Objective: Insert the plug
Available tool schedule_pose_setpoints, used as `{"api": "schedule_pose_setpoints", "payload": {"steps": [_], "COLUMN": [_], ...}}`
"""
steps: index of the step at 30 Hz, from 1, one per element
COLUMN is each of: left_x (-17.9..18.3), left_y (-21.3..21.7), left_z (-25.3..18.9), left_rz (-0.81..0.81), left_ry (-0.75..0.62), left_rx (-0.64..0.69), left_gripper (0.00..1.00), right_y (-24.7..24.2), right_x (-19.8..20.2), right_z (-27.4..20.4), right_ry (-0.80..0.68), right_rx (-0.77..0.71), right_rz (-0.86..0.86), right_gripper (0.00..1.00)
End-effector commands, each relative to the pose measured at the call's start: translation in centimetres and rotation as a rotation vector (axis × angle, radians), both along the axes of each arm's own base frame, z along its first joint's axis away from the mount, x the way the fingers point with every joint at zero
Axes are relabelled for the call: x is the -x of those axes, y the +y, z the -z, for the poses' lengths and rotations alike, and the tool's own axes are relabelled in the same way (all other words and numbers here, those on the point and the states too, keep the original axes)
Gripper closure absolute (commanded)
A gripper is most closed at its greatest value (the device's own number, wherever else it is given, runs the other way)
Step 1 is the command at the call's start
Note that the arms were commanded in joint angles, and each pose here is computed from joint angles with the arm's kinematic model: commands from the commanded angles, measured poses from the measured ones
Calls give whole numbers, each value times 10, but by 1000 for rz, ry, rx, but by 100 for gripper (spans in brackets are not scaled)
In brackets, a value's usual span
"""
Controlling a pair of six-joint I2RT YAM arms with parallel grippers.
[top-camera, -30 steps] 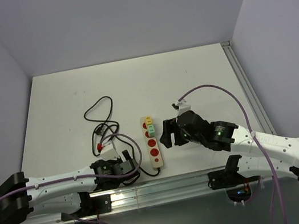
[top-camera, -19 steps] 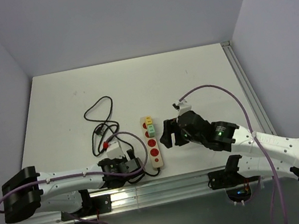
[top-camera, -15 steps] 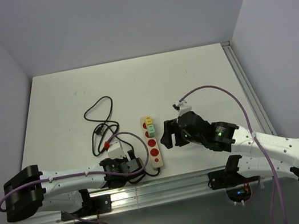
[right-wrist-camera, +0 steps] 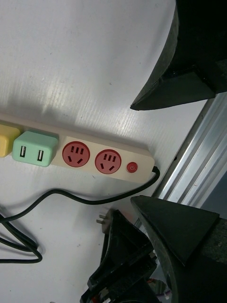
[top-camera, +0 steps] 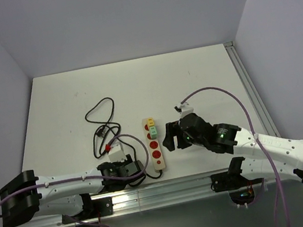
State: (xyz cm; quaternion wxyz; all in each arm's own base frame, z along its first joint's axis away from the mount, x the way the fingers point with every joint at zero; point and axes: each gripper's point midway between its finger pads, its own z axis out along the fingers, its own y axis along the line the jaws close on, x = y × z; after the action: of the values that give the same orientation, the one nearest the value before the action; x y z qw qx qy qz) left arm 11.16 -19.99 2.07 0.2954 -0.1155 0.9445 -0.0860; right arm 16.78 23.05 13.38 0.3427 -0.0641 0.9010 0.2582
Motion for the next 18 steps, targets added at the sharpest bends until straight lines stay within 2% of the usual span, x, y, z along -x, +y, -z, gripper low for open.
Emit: {"api": "schedule_pose_setpoints", "payload": {"steps": [1, 2, 4, 7, 10, 14, 16, 18], "left_x": [-1, -3, -10, -23, -39, -66, -67, -80], "left_y": [-10, -12, -18, -32, -49, -77, -88, -88], "left_z": [-12, -16, -30, -60, -95, -162, -184, -211], "left_rz": [7, 9, 29, 56, 96, 115, 141, 94], "left_ry": [-23, -37, -78, -113, -130, -158, -131, -155], "left_rx": [92, 109, 142, 222, 325, 573, 684, 780], "left_gripper": [77, 82, 99, 100, 100, 100, 100, 100], "right_y": [2, 2, 1, 0, 8, 22, 31, 36], "right_x": [-2, -2, -4, -11, -15, -16, -17, -17], "right_z": [-1, 0, -1, -5, -19, -51, -72, -80], "right_ry": [-3, -4, -6, -37, -100, -212, -274, -305], "right_rx": [-19, -15, -6, -2, -76, -206, -270, -283], "right_rz": [2, 4, 14, 39, 18, -47, -85, -104], "right_gripper": [21, 21, 21, 22, 23, 24, 26, 29]}}
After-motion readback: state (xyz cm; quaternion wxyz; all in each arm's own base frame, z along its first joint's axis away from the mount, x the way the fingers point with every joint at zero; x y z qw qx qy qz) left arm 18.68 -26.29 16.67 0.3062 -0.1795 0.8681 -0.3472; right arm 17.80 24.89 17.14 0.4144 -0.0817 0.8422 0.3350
